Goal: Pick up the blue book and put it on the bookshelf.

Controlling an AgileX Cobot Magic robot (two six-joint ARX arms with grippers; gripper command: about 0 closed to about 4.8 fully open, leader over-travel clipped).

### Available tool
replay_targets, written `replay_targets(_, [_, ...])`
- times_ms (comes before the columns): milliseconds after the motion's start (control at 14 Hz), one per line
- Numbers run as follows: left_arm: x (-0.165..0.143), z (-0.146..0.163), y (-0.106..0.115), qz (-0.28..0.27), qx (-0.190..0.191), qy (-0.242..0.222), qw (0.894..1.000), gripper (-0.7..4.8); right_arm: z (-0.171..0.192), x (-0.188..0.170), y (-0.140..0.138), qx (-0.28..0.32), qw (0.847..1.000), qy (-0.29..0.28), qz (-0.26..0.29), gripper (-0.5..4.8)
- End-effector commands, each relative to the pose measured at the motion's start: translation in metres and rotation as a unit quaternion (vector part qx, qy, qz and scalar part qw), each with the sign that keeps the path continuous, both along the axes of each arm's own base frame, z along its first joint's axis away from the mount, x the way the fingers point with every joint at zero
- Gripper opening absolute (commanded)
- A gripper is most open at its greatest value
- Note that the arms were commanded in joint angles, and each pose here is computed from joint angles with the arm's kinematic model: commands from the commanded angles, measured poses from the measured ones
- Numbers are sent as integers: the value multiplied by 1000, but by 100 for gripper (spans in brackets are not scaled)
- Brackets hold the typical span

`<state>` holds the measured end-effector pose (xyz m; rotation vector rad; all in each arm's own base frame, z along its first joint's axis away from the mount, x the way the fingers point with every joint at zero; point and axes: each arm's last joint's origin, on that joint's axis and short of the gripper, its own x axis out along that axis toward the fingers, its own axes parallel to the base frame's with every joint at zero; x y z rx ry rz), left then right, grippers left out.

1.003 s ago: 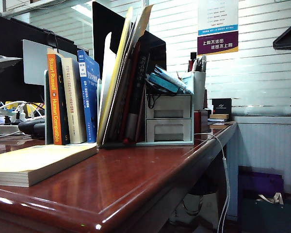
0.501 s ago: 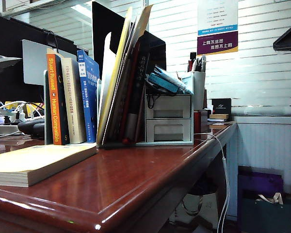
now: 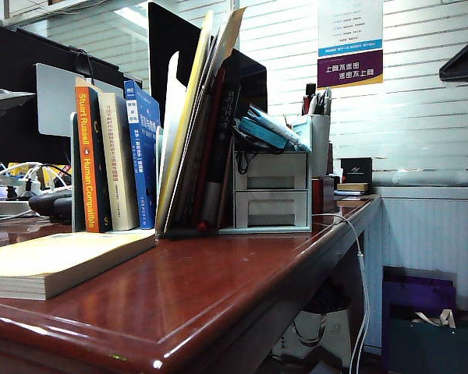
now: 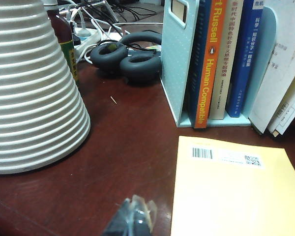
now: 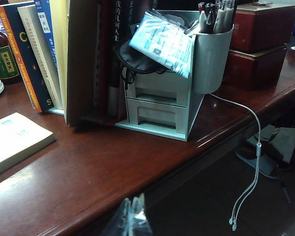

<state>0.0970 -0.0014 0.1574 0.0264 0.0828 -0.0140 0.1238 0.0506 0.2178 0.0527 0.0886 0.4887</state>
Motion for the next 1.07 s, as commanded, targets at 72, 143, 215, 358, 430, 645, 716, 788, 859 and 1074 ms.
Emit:
replay_targets(72, [0, 0, 0, -1, 0, -3, 1000, -4, 2, 0, 0, 3, 1000, -7, 0, 0])
replay_targets(143, [0, 0, 0, -1, 0, -3, 1000, -4, -2, -3, -6, -4, 999, -26, -41, 0])
replay_targets(215, [0, 1, 0, -2, 0, -4, 1000, -4, -11, -5, -14, -5, 995, -29, -97, -1])
replay_targets(358, [0, 0, 0, -2, 0, -3, 1000, -4, -31, -12, -30, -4, 986, -37, -163, -1])
replay_targets(430, [0, 1, 0, -2, 0, -4, 1000, -4, -44, -20, -38, 4, 980, -65, -191, 0])
replay_targets(645, [0, 0, 0, -3, 0, -3, 1000, -4, -54, -27, -43, -8, 976, -32, -214, -1])
replay_targets(716, [0, 1, 0, -2, 0, -4, 1000, -4, -54, -27, -43, -7, 976, -33, -214, 0])
replay_targets(788, [0, 0, 0, -2, 0, -2, 1000, -4, -53, -27, -43, -6, 976, -38, -214, 0])
replay_targets(859, [0, 0, 0, -2, 0, -2, 1000, -4, -51, -27, -43, -4, 976, -45, -214, 0])
replay_targets(1074, [0, 0, 0, -2, 0, -2, 1000, -4, -39, -28, -43, 15, 971, -106, -215, 0])
